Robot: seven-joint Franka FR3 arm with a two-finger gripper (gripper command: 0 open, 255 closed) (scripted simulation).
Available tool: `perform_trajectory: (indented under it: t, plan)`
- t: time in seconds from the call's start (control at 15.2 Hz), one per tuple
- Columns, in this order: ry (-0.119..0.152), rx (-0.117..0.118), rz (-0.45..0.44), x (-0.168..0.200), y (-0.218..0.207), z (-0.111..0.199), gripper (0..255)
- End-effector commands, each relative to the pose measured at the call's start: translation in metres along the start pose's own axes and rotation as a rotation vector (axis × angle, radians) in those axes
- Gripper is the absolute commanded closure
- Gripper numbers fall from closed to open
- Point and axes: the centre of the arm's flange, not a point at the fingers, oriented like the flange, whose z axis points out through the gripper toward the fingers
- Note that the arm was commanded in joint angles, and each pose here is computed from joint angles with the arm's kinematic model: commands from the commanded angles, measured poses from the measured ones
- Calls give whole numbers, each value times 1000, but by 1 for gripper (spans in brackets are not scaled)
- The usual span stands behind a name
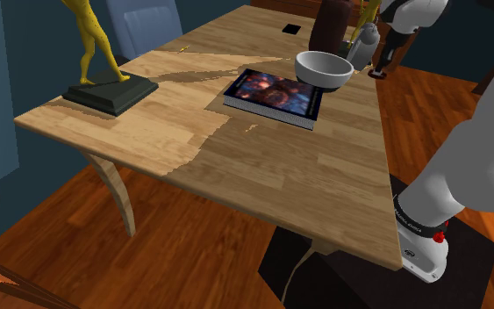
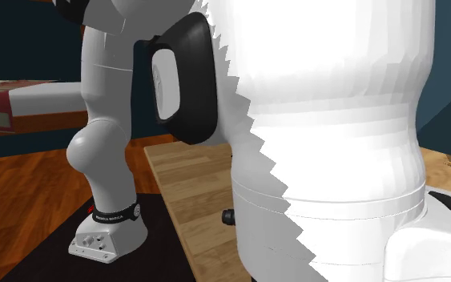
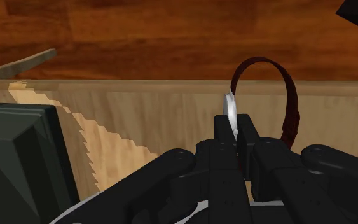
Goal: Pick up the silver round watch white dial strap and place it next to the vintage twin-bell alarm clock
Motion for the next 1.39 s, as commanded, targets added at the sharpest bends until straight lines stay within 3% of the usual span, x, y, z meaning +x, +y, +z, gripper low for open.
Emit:
perform_trajectory:
  t: [0.0,0.26,0.33,0.66,0.92,1.32]
  plan:
    - [0,0,0,0,0,1,255]
    - [0,0,0,0,0,1,255]
    - [0,0,0,0,0,1,0]
    - [0,0,0,0,0,1,0]
    - [0,0,0,0,0,-49,0]
    - [0,0,0,0,0,-49,0]
